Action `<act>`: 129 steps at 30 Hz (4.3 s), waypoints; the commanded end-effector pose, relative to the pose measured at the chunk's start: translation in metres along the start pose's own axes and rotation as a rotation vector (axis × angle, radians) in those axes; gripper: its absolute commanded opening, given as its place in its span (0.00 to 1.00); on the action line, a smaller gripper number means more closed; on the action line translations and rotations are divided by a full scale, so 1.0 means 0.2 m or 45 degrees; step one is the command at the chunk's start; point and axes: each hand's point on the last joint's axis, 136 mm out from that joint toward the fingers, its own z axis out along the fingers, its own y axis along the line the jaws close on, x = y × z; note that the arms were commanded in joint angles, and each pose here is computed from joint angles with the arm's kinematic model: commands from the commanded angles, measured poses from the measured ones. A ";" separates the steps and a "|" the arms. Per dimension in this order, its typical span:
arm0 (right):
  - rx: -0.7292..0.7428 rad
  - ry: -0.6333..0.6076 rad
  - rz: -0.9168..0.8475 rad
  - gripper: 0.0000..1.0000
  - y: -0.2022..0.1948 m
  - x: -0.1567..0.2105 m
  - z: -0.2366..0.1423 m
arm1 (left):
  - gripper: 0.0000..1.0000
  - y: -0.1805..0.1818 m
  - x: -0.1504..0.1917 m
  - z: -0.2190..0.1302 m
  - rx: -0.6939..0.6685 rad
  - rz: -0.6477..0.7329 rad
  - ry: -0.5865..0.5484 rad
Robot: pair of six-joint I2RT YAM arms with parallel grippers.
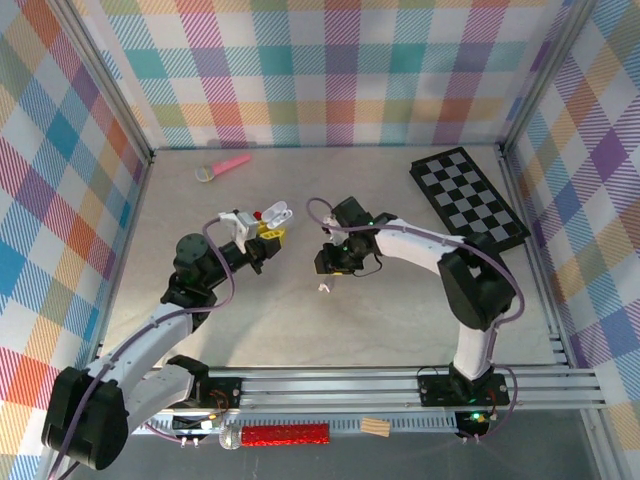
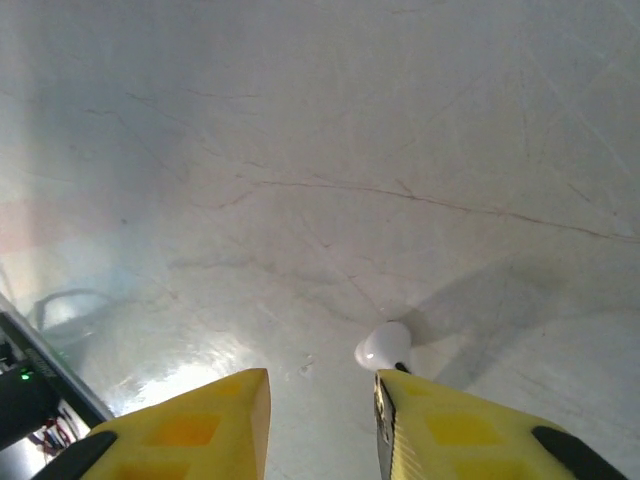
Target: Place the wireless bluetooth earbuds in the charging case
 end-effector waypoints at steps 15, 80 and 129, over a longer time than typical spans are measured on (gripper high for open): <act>-0.014 0.247 -0.072 0.32 -0.05 0.14 0.16 | 0.00 0.00 0.04 0.00 0.011 0.008 0.095; 0.045 -0.137 0.025 0.15 -0.19 0.21 0.03 | 0.00 0.03 0.15 0.10 0.011 0.006 0.136; 0.094 0.234 0.010 0.29 -0.22 0.32 0.18 | 0.00 0.04 0.16 0.11 0.001 0.003 0.151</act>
